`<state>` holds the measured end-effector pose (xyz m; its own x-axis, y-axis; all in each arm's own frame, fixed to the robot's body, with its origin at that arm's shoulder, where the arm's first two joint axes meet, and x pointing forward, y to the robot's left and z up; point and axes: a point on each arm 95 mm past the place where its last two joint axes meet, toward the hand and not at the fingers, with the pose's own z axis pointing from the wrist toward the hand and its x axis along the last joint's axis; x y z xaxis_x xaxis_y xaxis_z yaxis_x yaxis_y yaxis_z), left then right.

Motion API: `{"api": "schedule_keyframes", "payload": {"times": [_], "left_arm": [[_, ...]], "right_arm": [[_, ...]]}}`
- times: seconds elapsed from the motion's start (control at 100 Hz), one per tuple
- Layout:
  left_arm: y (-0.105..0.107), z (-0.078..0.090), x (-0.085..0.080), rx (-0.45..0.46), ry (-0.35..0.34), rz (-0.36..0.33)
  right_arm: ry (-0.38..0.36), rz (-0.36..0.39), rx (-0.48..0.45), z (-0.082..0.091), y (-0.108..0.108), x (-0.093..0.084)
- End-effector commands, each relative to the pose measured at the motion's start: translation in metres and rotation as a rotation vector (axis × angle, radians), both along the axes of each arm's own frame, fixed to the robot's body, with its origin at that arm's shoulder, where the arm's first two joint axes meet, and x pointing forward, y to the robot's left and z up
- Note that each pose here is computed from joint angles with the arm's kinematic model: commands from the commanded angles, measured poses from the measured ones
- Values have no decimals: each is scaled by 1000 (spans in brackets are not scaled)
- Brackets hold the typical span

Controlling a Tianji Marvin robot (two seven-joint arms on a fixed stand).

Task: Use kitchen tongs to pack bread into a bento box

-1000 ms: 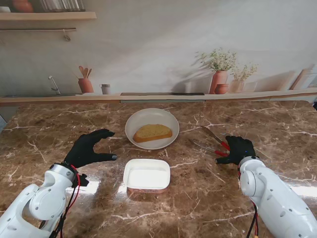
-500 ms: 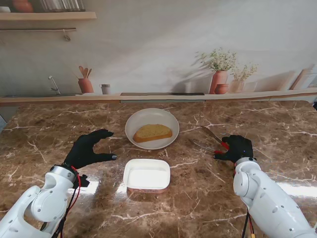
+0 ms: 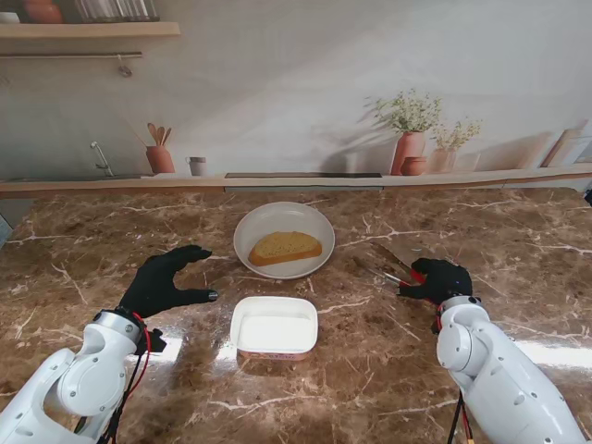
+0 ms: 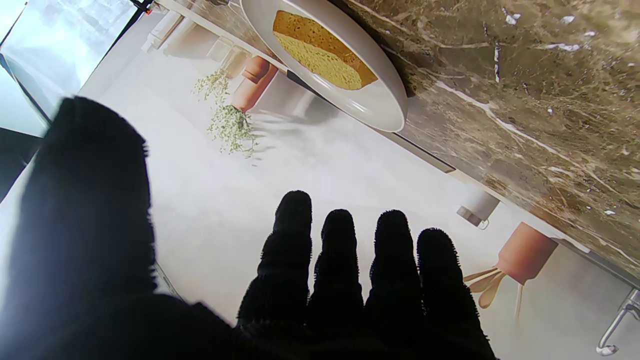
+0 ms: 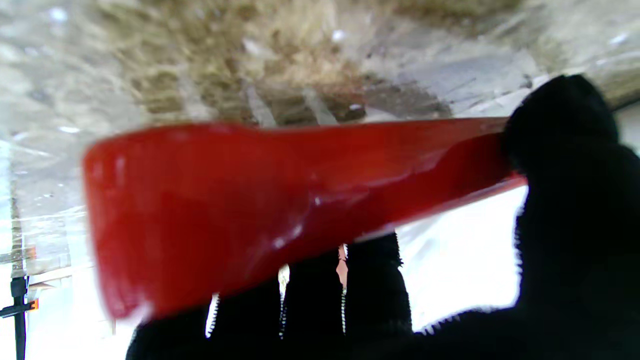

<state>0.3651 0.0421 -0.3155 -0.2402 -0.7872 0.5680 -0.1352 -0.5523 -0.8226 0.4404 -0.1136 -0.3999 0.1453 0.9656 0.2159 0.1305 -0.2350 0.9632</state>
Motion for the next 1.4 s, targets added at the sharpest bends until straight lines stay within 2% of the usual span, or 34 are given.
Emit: {"api": "schedule_keyframes", "payload": {"times": [0.0, 0.28, 0.53, 0.88, 1.17, 1.39], "left_arm": [[0, -3, -2, 3, 7, 1], [0, -2, -1, 8, -2, -6], [-3, -2, -1, 12, 4, -24], [-1, 1, 0, 26, 7, -30], [-1, 9, 0, 43, 8, -40], [-3, 11, 1, 47, 10, -42]], "right_arm": [[21, 2, 30, -6, 3, -5], [33, 4, 78, -4, 3, -5], [2, 39, 64, -4, 3, -4], [-41, 61, 103, -5, 9, -4], [-114, 85, 127, 23, 12, -5], [-139, 151, 120, 48, 16, -5]]}}
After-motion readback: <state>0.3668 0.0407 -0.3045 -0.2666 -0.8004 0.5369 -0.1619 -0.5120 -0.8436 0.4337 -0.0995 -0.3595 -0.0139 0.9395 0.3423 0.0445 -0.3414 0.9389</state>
